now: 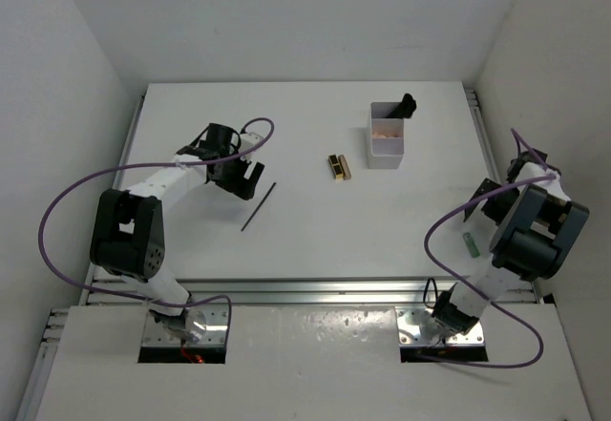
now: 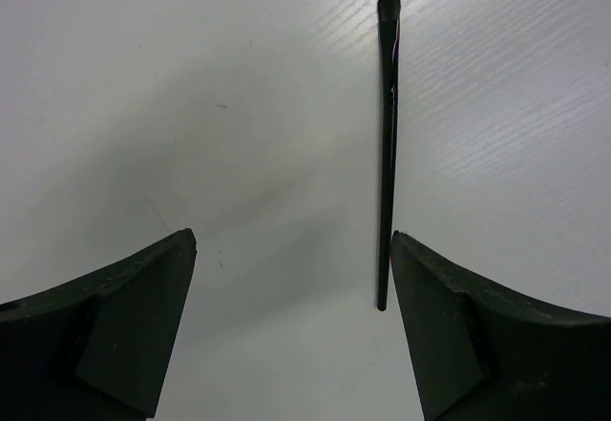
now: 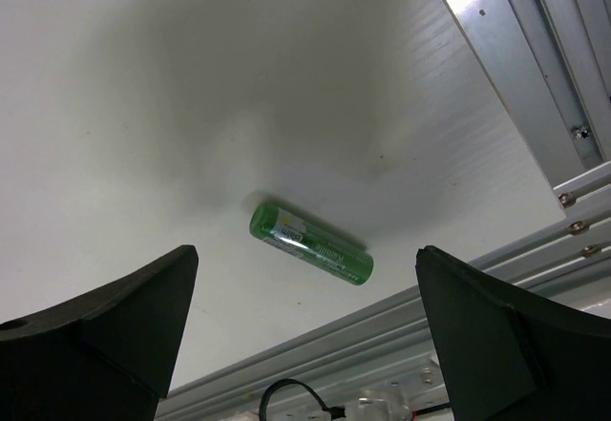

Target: Organize the makeup

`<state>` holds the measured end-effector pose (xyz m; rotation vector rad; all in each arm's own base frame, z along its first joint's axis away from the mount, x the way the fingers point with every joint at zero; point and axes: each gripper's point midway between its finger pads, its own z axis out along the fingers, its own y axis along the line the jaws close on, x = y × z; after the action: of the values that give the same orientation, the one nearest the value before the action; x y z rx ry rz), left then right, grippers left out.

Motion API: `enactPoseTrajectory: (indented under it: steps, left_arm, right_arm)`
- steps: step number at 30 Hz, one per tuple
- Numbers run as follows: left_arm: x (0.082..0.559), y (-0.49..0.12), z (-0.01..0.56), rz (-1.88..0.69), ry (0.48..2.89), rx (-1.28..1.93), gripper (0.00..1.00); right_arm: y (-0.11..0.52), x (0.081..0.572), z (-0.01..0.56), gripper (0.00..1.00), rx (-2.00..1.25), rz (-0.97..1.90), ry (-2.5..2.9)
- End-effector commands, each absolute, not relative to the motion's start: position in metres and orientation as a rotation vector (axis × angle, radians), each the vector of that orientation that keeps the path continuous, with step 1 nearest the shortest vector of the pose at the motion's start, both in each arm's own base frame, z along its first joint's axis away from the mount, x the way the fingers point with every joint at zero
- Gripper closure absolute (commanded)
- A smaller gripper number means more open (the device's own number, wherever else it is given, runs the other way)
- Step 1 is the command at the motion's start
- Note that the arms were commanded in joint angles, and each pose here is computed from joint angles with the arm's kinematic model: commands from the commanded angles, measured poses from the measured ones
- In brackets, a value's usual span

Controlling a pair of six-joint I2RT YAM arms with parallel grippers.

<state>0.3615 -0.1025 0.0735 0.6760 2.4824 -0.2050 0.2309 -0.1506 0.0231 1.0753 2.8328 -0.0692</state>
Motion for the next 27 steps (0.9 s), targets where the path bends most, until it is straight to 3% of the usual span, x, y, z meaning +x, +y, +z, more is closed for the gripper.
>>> enactPoseTrajectory:
  steps: [1, 14, 27]
  left_arm:
    - [0.363, -0.106, 0.083, -0.205, 2.441, 0.689, 0.11]
    - [0.361, -0.107, 0.084, -0.217, 2.439, 0.692, 0.11]
    - [0.361, -0.106, 0.083, -0.202, 2.437, 0.7, 0.11]
  right_arm:
    - [-0.147, 0.227, 0.03, 0.04, 0.995, -0.063, 2.898]
    - [-0.145, 0.214, 0.007, 0.08, 0.832, -0.19, 3.026]
    - [-0.143, 0.218, 0.001, 0.18, 0.658, -0.281, 3.062]
